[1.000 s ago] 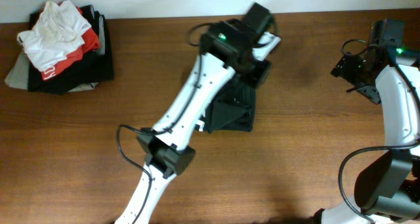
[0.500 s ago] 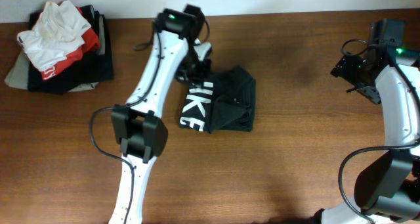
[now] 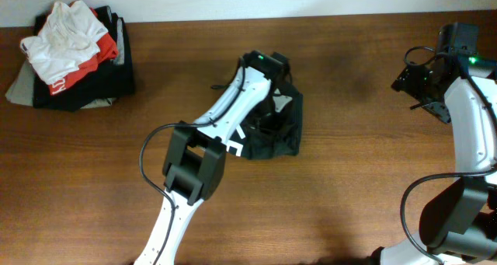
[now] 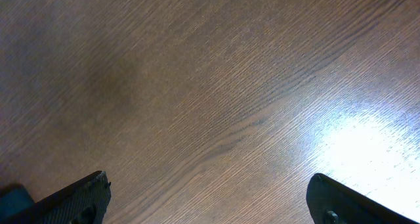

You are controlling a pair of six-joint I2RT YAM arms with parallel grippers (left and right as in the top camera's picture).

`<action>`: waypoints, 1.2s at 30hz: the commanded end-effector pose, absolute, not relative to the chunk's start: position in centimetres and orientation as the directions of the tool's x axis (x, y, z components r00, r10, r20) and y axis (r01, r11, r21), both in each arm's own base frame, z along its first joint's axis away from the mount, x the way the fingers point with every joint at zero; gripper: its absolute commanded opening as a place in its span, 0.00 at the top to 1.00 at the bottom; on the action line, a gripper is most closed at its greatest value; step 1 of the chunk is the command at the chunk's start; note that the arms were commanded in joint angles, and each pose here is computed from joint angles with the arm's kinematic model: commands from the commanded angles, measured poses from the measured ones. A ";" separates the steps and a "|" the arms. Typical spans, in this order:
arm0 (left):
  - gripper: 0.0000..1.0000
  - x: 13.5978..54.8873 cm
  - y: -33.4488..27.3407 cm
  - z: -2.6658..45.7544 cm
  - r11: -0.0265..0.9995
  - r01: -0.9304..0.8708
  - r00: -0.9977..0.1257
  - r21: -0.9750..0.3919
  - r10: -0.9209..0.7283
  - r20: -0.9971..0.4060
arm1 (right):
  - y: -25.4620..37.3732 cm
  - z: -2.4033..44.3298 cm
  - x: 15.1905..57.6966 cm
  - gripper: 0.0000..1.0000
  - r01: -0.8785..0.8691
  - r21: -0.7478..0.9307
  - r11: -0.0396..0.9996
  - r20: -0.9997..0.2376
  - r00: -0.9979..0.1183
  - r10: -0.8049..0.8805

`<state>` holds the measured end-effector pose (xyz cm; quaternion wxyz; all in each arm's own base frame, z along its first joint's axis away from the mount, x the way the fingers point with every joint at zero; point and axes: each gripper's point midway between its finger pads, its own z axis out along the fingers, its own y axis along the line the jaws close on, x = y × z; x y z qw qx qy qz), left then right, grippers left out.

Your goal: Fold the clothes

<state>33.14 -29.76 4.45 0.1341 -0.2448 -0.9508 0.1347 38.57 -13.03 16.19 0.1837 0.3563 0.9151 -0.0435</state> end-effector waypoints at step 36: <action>0.82 41.3 -34.6 6.7 0.837 0.449 -0.893 -0.313 0.434 -0.120 | -13.5 16.2 38.5 0.01 0.678 0.034 0.734 -0.377 -0.672 0.638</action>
